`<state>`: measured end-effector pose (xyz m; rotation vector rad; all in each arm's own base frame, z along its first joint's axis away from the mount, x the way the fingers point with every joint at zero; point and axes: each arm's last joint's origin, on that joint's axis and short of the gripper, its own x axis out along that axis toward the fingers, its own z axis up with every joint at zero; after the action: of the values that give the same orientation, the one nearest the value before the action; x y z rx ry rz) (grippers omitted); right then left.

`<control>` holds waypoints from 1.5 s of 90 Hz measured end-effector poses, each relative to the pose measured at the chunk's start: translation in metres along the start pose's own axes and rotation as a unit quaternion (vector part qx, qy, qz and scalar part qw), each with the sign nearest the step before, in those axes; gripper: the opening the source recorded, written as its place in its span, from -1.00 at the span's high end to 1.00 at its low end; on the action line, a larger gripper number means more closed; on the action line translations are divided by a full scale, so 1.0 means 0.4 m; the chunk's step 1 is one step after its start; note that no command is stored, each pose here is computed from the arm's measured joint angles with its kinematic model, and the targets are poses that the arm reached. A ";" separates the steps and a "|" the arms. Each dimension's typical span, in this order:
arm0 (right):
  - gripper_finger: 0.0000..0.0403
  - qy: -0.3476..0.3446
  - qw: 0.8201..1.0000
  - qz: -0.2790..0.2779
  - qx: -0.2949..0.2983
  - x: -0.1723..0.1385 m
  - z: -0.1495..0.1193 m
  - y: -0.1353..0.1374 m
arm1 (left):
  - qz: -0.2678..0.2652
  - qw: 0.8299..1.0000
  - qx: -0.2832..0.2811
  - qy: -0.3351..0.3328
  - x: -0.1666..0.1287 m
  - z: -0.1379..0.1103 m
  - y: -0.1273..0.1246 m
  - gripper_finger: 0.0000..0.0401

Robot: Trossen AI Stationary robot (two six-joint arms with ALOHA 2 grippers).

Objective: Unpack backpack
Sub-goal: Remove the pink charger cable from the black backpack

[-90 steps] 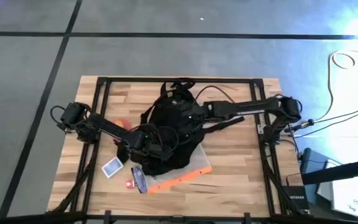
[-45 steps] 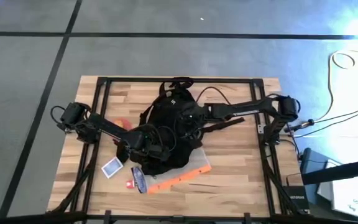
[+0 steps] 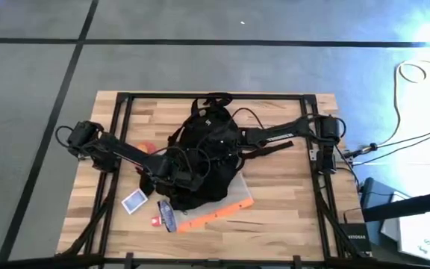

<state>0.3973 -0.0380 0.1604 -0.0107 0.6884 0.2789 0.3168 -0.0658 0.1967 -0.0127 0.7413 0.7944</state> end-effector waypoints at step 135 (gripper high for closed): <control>-0.20 0.090 0.968 -0.226 -0.069 -0.005 -0.039 -0.075 | 0.082 0.984 -0.084 0.133 0.111 -0.113 0.180 0.91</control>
<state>0.3940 -0.0689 0.1472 -0.3259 0.8240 -0.1155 0.2634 0.0017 0.1544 -0.2148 0.9340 1.0241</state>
